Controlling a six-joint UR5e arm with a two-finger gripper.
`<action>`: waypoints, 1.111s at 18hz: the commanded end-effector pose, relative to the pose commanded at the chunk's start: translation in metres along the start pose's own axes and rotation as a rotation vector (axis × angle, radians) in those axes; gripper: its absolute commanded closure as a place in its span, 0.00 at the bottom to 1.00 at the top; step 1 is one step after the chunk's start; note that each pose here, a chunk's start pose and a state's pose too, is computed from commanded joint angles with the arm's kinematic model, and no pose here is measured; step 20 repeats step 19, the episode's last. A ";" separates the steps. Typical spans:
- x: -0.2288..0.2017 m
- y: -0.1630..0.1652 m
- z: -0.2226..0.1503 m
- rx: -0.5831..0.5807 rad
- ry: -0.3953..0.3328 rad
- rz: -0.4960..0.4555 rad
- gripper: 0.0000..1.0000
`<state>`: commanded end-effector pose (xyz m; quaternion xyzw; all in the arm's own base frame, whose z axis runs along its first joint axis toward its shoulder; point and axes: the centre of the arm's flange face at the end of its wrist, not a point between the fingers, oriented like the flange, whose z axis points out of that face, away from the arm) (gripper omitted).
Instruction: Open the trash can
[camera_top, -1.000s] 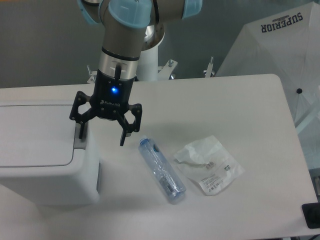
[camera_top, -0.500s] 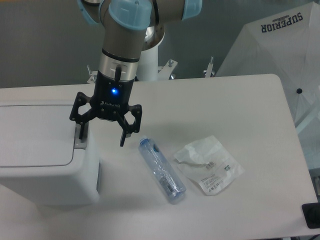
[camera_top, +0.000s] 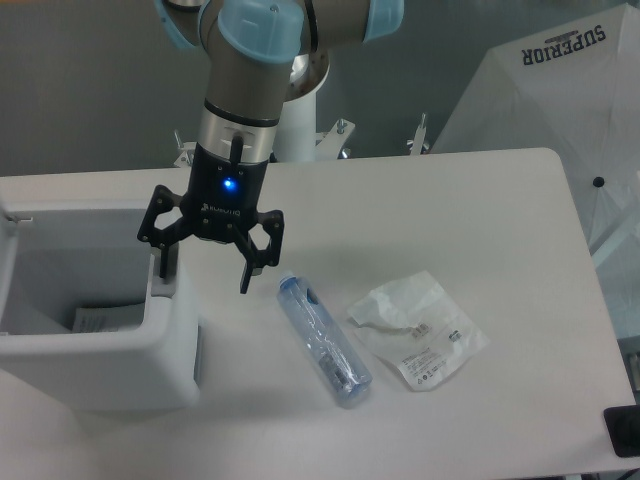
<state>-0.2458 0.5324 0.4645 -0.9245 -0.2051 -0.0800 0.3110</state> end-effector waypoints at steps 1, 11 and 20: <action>0.002 -0.005 -0.006 0.016 0.001 0.003 0.00; -0.018 -0.037 -0.052 0.112 -0.060 0.011 0.00; -0.059 -0.044 -0.068 0.060 -0.327 0.142 0.00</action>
